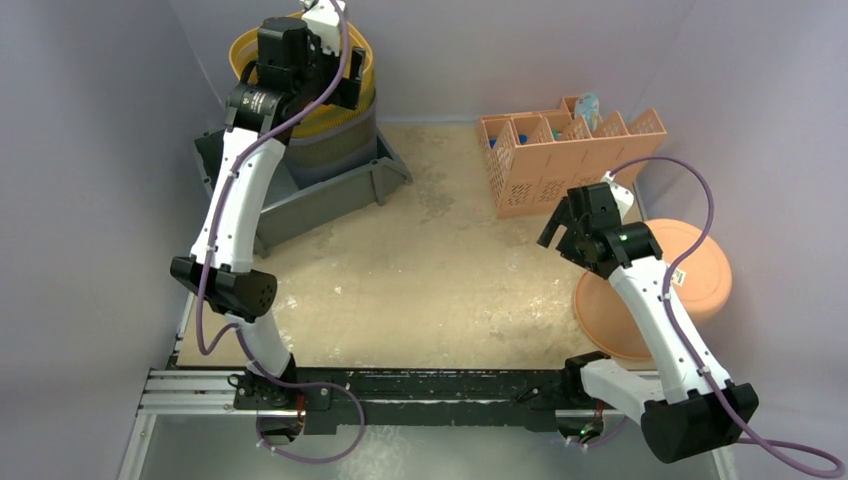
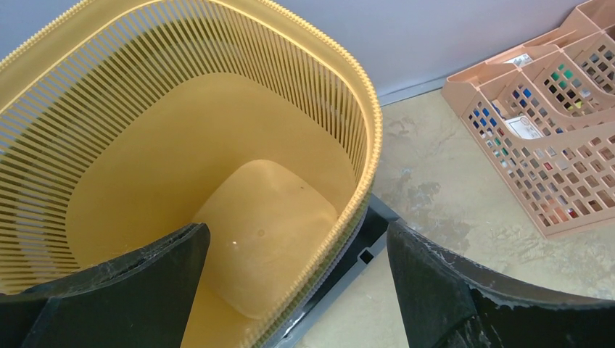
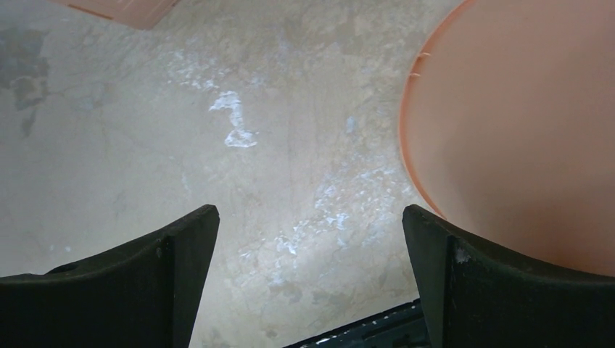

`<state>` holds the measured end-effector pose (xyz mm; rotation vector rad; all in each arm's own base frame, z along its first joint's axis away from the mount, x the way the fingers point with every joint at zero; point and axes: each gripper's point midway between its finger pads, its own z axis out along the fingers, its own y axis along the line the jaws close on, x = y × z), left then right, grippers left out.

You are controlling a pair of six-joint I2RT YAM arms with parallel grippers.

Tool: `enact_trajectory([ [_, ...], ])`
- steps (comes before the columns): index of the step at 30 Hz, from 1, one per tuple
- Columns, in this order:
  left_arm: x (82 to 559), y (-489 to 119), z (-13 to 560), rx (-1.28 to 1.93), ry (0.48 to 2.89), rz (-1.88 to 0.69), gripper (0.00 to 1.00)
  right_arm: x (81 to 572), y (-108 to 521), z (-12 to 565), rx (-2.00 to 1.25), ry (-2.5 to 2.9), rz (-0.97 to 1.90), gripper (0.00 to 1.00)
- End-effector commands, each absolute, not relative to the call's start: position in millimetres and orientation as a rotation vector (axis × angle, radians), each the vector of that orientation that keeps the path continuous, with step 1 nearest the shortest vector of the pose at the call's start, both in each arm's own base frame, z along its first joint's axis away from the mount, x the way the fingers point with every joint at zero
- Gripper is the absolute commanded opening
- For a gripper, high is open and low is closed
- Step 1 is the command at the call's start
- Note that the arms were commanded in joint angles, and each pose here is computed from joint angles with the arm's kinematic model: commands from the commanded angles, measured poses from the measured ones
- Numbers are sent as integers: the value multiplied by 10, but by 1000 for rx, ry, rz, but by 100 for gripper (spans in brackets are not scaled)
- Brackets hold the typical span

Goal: Turn the large container upside down

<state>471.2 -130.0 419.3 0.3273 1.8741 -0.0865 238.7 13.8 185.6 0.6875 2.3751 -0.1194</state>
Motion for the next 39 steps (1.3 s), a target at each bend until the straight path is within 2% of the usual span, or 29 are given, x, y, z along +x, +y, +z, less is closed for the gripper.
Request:
enact_trajectory([
  [1,4804,-1344,4491,333,1769,-175,92,2669,380,2140,623,2300,76,100],
  [10,4836,-1407,4192,407,1866,-235,90,2787,396,2124,575,2325,49,100],
  [15,4807,-1443,4112,415,1882,-262,83,2838,438,2066,564,2344,61,100],
  [18,4804,-1445,4120,414,1882,-263,69,2840,443,2055,562,2345,63,100],
  [20,4809,-1442,4142,408,1876,-260,55,2834,436,2052,563,2343,61,100],
  [22,4819,-1426,4160,398,1870,-254,48,2827,437,2048,562,2343,63,100],
  [32,4796,-1353,4373,386,1809,-208,0,2799,478,2073,573,2327,109,100],
  [39,4669,-1244,4805,356,1693,-161,0,2829,493,2145,576,2295,134,100],
])
